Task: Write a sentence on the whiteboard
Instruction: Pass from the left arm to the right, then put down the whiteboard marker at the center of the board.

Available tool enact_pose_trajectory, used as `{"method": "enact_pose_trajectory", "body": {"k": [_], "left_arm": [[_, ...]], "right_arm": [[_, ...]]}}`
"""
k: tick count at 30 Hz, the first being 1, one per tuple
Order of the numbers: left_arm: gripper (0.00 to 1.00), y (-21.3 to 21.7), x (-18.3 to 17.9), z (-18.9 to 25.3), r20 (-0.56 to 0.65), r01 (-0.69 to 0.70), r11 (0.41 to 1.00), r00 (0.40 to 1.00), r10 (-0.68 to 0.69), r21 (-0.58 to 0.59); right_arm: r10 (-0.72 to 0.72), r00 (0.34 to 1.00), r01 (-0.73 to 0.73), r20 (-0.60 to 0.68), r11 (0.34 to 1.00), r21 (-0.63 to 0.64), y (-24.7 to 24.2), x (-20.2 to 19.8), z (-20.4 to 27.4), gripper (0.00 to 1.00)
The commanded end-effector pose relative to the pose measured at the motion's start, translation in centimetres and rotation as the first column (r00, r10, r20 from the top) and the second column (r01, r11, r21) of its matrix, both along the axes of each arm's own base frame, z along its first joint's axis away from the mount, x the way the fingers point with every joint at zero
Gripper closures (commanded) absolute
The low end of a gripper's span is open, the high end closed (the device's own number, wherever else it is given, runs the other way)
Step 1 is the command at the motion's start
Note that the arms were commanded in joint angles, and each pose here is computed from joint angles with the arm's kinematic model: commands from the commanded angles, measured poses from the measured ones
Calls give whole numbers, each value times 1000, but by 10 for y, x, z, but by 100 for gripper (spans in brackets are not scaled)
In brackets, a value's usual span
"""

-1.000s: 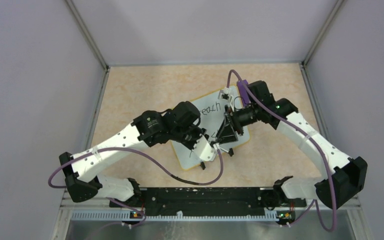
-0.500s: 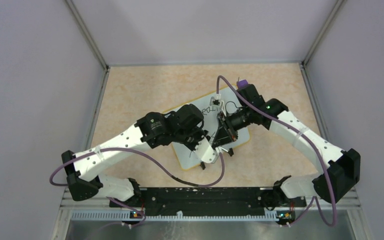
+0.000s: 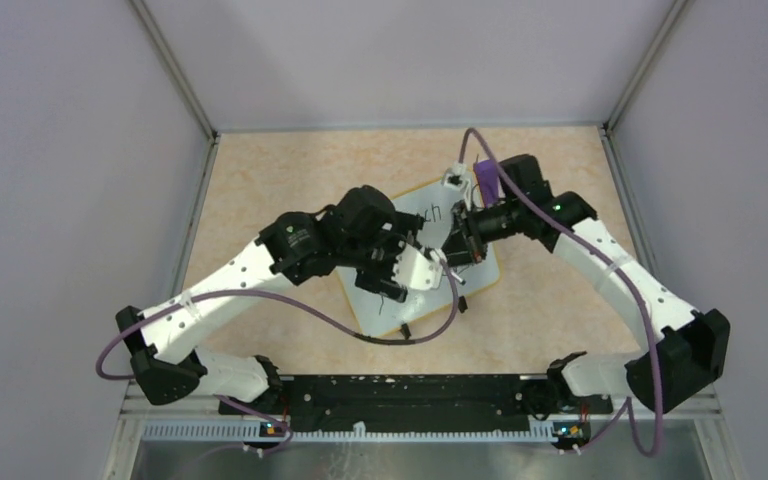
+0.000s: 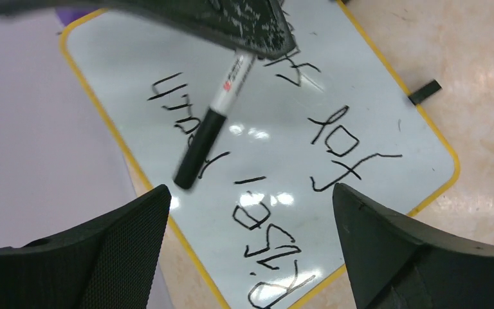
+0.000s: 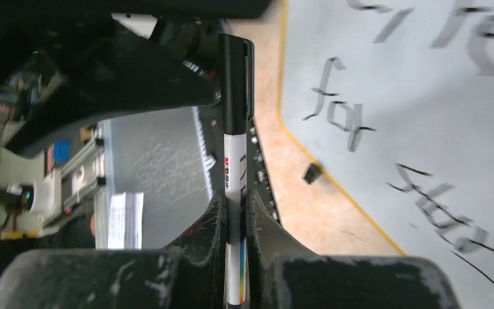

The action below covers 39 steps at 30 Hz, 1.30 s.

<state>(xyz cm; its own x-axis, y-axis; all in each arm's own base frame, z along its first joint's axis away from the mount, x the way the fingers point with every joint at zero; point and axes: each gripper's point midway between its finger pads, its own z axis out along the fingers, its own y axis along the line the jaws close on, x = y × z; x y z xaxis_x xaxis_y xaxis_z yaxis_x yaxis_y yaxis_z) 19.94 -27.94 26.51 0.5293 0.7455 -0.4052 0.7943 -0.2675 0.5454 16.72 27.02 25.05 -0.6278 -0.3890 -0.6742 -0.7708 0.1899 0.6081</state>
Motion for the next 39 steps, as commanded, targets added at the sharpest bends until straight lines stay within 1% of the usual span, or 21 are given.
{"method": "enact_pose_trajectory", "body": {"k": [1,3,5,6,8,10,13,15,18,20,22,24,26,28,33,35,39], "left_arm": [[1,-9,16,74,-97,-142,937,988,117,-320],[1,-3,34,95,-140,-240,883,970,200,-404],[1,5,52,110,-192,-338,823,941,280,-456],[1,9,60,115,-223,-384,795,923,314,-470],[1,17,76,125,-300,-480,725,877,376,-494],[1,28,91,132,-401,-574,642,817,414,-508],[1,56,117,132,-528,-688,525,723,445,-500],[1,84,134,125,-597,-753,452,656,461,-478],[1,136,158,105,-676,-840,330,543,498,-432],[1,169,168,89,-709,-879,259,476,521,-400],[1,196,172,71,-733,-906,205,421,534,-371],[1,213,172,55,-749,-922,169,381,542,-347],[1,224,168,37,-767,-936,142,345,542,-321],[1,233,163,25,-773,-942,119,326,544,-313],[1,239,152,-6,-796,-956,101,286,534,-275],[1,240,149,-19,-806,-962,99,268,528,-255],[1,240,145,-33,-819,-968,97,248,518,-232]], "right_arm": [[-188,976,173,110,975,139,-31,47,47,100],[-265,954,243,140,957,156,-52,65,53,100],[-336,930,316,147,938,143,-74,80,55,100],[-357,918,338,175,932,131,-85,88,54,100],[-440,879,429,185,898,98,-114,106,48,100],[-496,846,492,198,868,69,-140,117,38,100],[-549,802,570,236,821,-24,-176,127,12,100],[-585,774,618,243,782,-82,-199,130,-8,100],[-637,724,686,265,704,-181,-232,133,-42,100],[-649,707,707,280,662,-249,-246,132,-65,100],[-663,689,724,291,624,-294,-255,132,-85,100],[-693,656,752,299,565,-339,-266,133,-106,100],[-706,641,760,301,529,-377,-273,132,-124,100],[-722,627,764,291,499,-409,-279,132,-141,100],[-753,601,773,270,461,-435,-283,135,-166,100],[-759,598,773,259,460,-436,-283,137,-171,98],[-774,583,772,248,434,-464,-287,142,-186,96]]}}
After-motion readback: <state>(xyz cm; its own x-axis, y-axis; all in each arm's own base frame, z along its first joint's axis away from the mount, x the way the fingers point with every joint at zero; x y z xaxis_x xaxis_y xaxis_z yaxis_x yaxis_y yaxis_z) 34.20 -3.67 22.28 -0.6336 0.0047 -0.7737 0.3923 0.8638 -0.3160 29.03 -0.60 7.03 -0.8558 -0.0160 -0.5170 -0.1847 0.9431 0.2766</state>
